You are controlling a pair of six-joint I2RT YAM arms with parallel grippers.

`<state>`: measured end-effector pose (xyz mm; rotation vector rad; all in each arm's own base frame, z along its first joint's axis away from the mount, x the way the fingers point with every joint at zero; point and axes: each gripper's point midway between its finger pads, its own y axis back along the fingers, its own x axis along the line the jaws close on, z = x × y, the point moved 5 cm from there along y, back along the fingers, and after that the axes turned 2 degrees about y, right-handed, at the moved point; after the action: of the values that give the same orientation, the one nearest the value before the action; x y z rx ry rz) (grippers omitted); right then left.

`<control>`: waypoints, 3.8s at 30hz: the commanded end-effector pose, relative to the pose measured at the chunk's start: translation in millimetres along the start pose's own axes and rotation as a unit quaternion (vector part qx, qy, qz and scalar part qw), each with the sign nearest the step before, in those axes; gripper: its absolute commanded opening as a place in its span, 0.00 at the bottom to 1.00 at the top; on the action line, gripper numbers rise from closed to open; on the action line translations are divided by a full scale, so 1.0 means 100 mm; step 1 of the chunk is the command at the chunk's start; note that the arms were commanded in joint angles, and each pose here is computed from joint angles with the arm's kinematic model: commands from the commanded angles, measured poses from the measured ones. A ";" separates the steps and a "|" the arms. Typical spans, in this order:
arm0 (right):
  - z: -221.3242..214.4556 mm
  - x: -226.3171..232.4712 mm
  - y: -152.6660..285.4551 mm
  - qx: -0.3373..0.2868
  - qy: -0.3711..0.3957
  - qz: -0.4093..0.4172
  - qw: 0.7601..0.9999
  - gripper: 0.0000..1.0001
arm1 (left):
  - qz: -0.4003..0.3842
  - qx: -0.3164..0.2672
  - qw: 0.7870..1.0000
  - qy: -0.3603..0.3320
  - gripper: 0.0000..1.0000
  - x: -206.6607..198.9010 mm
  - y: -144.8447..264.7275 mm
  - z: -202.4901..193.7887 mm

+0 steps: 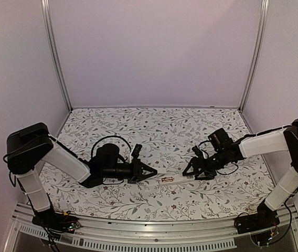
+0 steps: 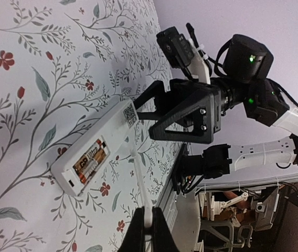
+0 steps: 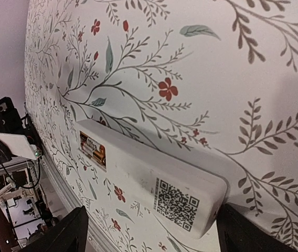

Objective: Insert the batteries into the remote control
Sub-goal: Move the remote control without the battery cover to the center of the board, then hold the remote control without the battery cover at the center of the board, then load the battery cover onto the remote control without the battery cover.

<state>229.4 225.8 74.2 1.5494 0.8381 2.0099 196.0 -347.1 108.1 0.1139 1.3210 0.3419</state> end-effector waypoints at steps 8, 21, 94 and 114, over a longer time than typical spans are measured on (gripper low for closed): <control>-0.22 0.08 -0.12 0.027 -0.024 0.004 0.999 0.85 | 0.044 0.034 0.998 -0.009 0.00 0.16 -0.12 -0.04; 0.07 0.44 0.57 -0.090 0.212 -0.085 0.970 0.94 | 0.054 0.049 0.997 -0.006 0.00 0.14 -0.21 -0.06; -0.12 0.50 -0.39 0.048 0.448 -0.076 0.889 0.74 | 0.103 0.172 0.980 -0.009 0.00 0.21 -0.40 0.01; -0.12 0.45 -0.44 0.055 0.448 -0.081 0.889 0.70 | 0.099 0.163 0.982 -0.004 0.00 0.23 -0.40 0.14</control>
<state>208.3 284.4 72.8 0.5038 1.3586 2.5527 215.3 -376.8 85.5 0.5110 1.3511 0.2861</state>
